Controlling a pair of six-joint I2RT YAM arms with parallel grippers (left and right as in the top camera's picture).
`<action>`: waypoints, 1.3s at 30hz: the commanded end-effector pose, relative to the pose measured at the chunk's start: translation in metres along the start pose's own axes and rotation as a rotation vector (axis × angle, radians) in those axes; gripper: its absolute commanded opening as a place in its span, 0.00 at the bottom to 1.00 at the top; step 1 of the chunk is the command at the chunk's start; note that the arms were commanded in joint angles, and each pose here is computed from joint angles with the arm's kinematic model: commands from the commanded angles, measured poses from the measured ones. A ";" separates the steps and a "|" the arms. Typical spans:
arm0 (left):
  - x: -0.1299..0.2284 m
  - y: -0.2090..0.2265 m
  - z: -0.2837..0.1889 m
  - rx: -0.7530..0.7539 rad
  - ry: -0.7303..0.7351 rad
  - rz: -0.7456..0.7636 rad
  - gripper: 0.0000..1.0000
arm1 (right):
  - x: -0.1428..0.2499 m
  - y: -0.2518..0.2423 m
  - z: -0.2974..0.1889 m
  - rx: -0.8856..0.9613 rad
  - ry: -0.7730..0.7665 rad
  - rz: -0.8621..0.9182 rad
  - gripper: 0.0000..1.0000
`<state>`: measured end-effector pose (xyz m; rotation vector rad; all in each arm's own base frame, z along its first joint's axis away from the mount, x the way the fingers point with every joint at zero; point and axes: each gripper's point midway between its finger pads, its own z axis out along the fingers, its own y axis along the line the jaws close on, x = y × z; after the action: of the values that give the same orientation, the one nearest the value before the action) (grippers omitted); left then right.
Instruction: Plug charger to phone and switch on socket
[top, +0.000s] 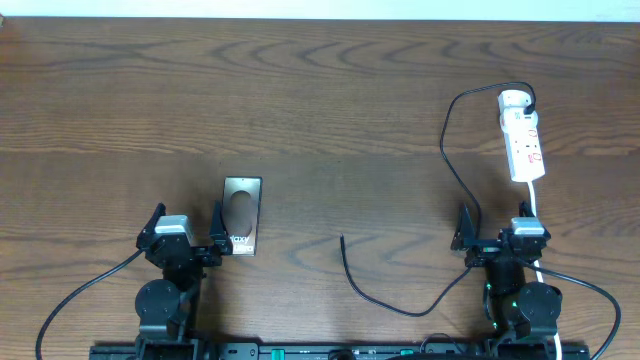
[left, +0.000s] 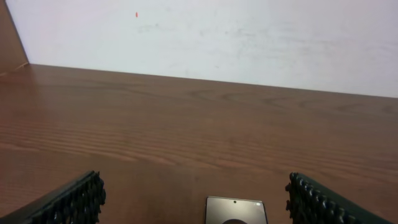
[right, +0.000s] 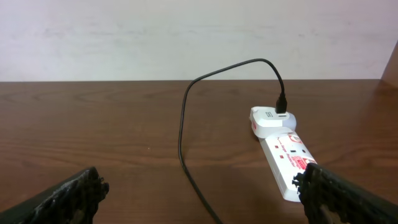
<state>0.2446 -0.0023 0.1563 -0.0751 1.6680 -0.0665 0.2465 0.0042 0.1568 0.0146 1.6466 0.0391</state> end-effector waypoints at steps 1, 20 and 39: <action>-0.012 -0.002 -0.002 0.011 -0.032 0.001 0.92 | 0.000 0.000 0.000 0.001 0.000 0.009 0.99; -0.152 -0.027 0.048 0.031 0.431 0.001 0.92 | 0.000 0.000 0.000 0.001 0.000 0.009 0.99; -0.011 -0.043 0.103 0.087 1.230 -0.100 0.92 | 0.000 0.000 0.000 0.001 0.000 0.009 0.99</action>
<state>0.3472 -0.0385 0.1743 -0.0482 2.8310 -0.2495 0.2465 0.0042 0.1567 0.0146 1.6470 0.0391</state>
